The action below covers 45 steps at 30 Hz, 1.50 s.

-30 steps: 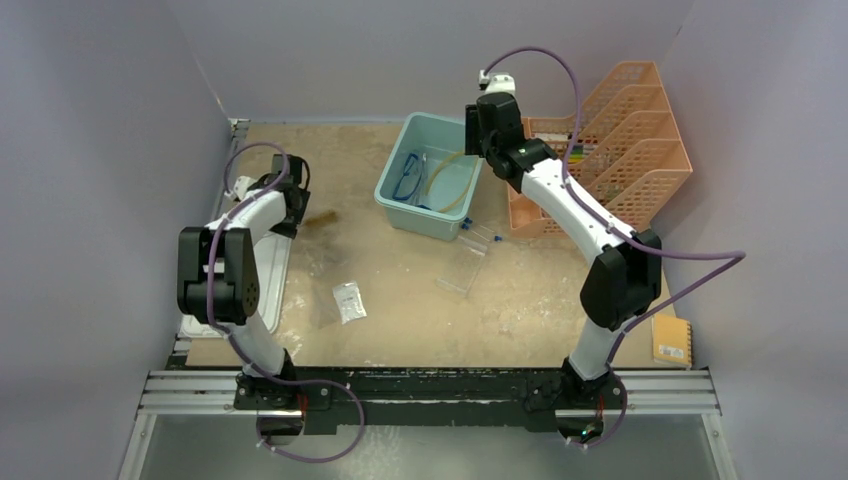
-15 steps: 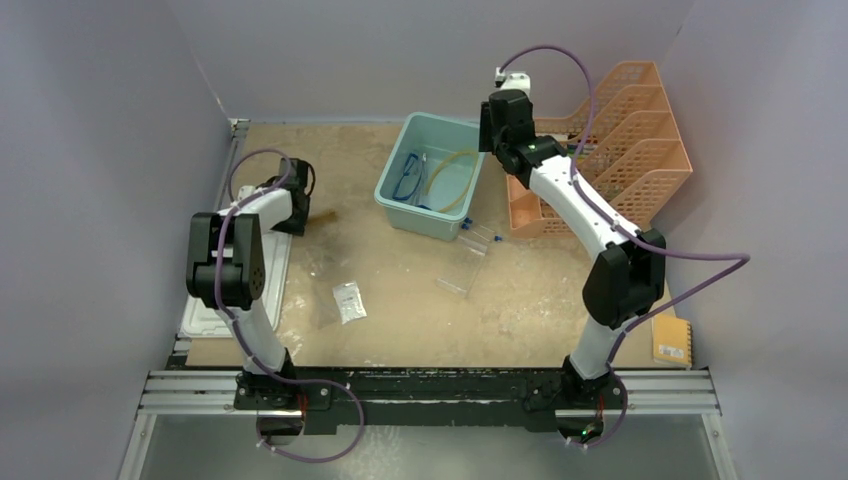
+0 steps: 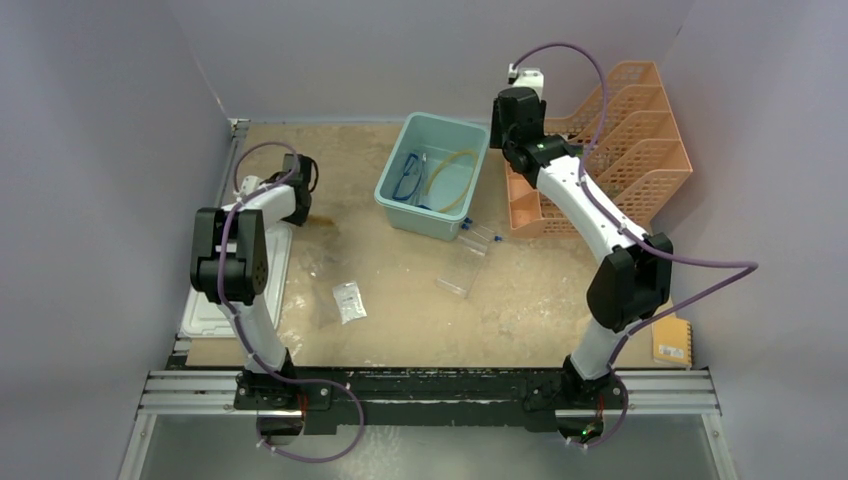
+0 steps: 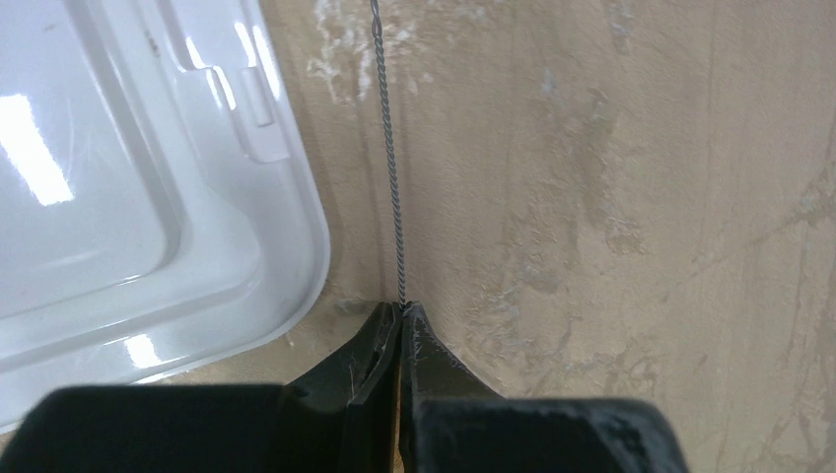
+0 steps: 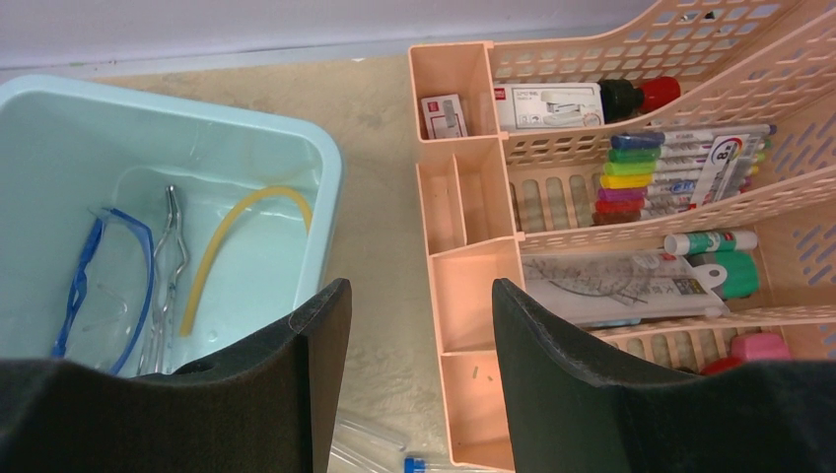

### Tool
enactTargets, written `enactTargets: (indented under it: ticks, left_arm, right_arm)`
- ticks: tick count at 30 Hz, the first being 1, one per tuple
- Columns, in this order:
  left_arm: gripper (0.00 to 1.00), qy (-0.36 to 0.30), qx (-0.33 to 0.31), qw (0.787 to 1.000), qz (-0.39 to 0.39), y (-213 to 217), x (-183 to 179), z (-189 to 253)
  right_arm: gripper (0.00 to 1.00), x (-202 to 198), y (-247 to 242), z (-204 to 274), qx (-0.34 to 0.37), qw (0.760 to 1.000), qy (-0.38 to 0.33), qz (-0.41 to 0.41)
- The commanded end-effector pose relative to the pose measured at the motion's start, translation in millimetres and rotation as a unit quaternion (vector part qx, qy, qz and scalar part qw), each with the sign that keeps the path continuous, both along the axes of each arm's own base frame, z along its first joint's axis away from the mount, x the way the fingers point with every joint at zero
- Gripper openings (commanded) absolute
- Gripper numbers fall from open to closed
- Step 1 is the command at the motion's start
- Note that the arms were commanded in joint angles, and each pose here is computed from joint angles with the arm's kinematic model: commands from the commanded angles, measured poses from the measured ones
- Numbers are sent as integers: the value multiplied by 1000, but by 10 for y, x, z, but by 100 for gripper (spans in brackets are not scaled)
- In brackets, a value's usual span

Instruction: Organize the chemistry lab equipment

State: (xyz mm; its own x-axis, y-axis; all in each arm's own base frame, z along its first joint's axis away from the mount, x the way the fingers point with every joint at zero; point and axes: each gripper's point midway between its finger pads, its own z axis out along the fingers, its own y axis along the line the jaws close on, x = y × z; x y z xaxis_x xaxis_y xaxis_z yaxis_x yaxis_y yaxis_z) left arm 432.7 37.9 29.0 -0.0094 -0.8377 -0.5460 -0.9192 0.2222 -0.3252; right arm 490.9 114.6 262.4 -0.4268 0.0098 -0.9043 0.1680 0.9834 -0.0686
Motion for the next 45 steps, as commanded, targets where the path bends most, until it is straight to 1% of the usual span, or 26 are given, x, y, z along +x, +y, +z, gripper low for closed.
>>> enactTargets:
  ticks: [1,3,7,9,10,12,14,17,19,22,25,28,30,35,37,38,39,41,45]
  left_arm:
    - [0,-64,42,996,-45,1,285,635]
    - [0,-90,48,993,-66,-21,351,850]
    - [0,-136,62,978,-143,-151,495,1297]
    - [0,-167,66,962,-206,-307,591,1582]
    - [0,-190,66,949,-244,-421,652,1740]
    - [0,-240,53,913,-325,-716,739,2060]
    - [0,-287,44,869,-400,-1064,765,2414]
    - [0,-324,38,805,-496,-1574,749,2809]
    - [0,-344,19,765,-544,-1888,715,2953]
    - [0,-361,-7,715,-599,-2319,663,3077]
    - [0,-360,-12,677,-642,-2698,625,3095]
    - [0,-328,-5,658,-678,-3020,636,2930]
    - [0,-290,14,658,-695,-3169,698,2712]
    - [0,-191,76,641,-740,-3502,740,2207]
    - [0,-147,104,640,-748,-3561,748,1978]
    - [0,-124,118,635,-753,-3577,745,1859]
    - [0,-105,136,639,-750,-3565,765,1789]
    - [0,-70,162,640,-748,-3549,756,1619]
    - [0,-29,190,642,-742,-3506,745,1383]
  right_arm:
    - [57,-63,-93,328,11,999,-42,-17]
    - [57,-66,-95,322,12,999,-41,-16]
    - [57,-65,-49,313,22,999,-38,-2]
    - [57,-71,-30,315,29,999,-37,5]
    - [57,-75,-26,311,32,999,-36,9]
    - [57,-74,-54,313,33,999,-35,8]
    - [57,-73,-78,310,39,999,-34,7]
    - [57,-75,-102,277,56,998,-29,4]
    - [57,-79,-102,249,70,997,-25,5]
    - [57,-97,-128,222,87,996,-20,4]
    - [57,-124,-158,182,104,994,-16,2]
    - [57,-164,-154,141,119,993,-10,5]
    - [57,-192,-144,116,124,992,-7,7]
    - [57,-241,-135,67,130,991,-2,12]
    - [57,-256,-134,59,130,991,-1,12]
    - [57,-261,-135,48,130,991,0,13]
    - [57,-269,-134,50,129,991,-1,14]
    - [57,-277,-147,41,128,992,-1,14]
    - [57,-285,-155,11,125,992,1,14]
